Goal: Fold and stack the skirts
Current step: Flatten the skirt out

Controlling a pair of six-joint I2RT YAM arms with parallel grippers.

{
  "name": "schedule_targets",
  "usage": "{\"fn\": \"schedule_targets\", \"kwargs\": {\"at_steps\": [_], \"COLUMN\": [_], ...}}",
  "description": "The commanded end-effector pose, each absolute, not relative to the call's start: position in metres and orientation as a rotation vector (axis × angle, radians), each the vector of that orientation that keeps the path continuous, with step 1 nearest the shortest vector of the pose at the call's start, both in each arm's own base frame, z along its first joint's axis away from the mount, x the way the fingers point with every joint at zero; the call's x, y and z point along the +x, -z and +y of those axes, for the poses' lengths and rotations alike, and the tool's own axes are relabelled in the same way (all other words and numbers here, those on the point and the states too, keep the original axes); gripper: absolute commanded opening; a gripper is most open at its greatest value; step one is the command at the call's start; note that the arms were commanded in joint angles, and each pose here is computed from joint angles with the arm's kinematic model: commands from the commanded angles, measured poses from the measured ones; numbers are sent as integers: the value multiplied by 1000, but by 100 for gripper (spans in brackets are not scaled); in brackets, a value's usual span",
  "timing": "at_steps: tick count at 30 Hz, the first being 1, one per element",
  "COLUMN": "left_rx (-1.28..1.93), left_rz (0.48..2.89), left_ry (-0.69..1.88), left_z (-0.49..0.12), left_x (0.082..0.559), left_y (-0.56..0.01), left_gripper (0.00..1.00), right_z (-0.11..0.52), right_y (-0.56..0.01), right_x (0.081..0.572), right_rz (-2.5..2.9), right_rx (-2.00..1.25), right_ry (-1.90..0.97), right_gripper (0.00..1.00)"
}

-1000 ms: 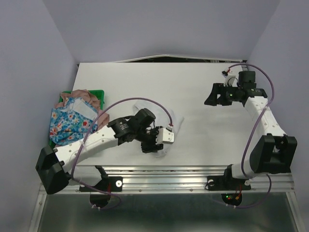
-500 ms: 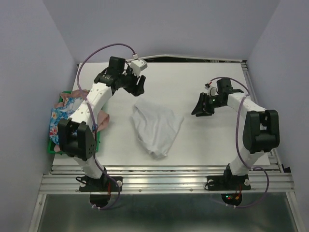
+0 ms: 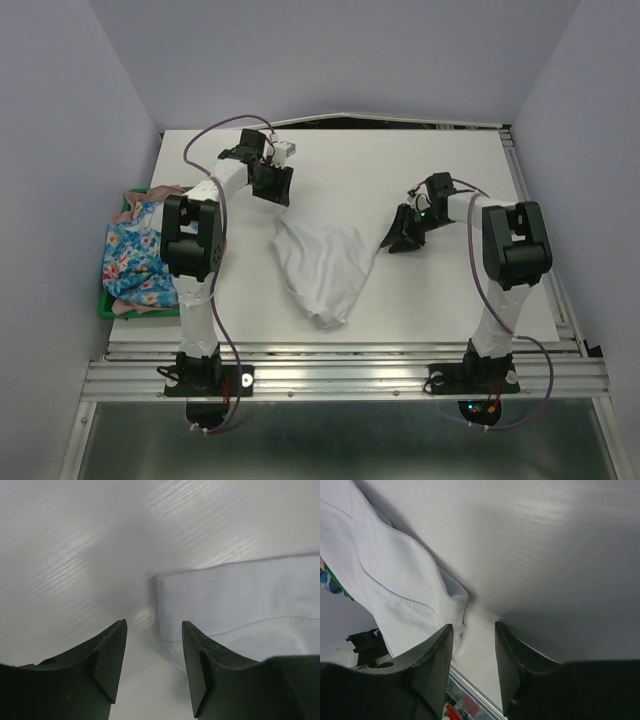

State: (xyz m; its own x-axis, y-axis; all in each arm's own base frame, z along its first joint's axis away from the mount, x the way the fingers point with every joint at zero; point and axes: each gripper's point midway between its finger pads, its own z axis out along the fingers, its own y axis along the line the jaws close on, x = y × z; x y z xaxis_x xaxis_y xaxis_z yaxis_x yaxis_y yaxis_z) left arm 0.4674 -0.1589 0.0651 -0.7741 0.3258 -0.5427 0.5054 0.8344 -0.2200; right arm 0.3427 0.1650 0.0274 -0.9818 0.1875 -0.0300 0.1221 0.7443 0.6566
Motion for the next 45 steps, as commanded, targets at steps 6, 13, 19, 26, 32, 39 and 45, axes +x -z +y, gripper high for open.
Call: {"fn": "schedule_targets", "kwargs": {"at_steps": [6, 13, 19, 26, 32, 39, 45], "left_rx": [602, 606, 604, 580, 575, 665, 659], "left_rz": [2470, 2491, 2492, 2497, 2493, 2108, 1683], "left_ry": [509, 581, 624, 693, 704, 526, 378], "left_z": [-167, -173, -178, -186, -183, -166, -156], "left_x": [484, 478, 477, 481, 480, 506, 482], "left_y": [-69, -54, -48, -39, -43, -211, -377], "left_gripper": [56, 56, 56, 52, 6, 0, 0], "right_z": [190, 205, 206, 208, 208, 180, 115], "right_y": [-10, -7, -4, -9, -23, -165, -344], "right_x": [359, 356, 357, 354, 370, 454, 492], "right_rz": [2820, 2825, 2831, 2823, 2777, 2388, 1959], "right_rx": [258, 228, 220, 190, 86, -138, -189], "right_ry": [-1133, -1191, -1200, -1230, -1197, -917, -639], "right_gripper": [46, 48, 47, 46, 1, 1, 1]}}
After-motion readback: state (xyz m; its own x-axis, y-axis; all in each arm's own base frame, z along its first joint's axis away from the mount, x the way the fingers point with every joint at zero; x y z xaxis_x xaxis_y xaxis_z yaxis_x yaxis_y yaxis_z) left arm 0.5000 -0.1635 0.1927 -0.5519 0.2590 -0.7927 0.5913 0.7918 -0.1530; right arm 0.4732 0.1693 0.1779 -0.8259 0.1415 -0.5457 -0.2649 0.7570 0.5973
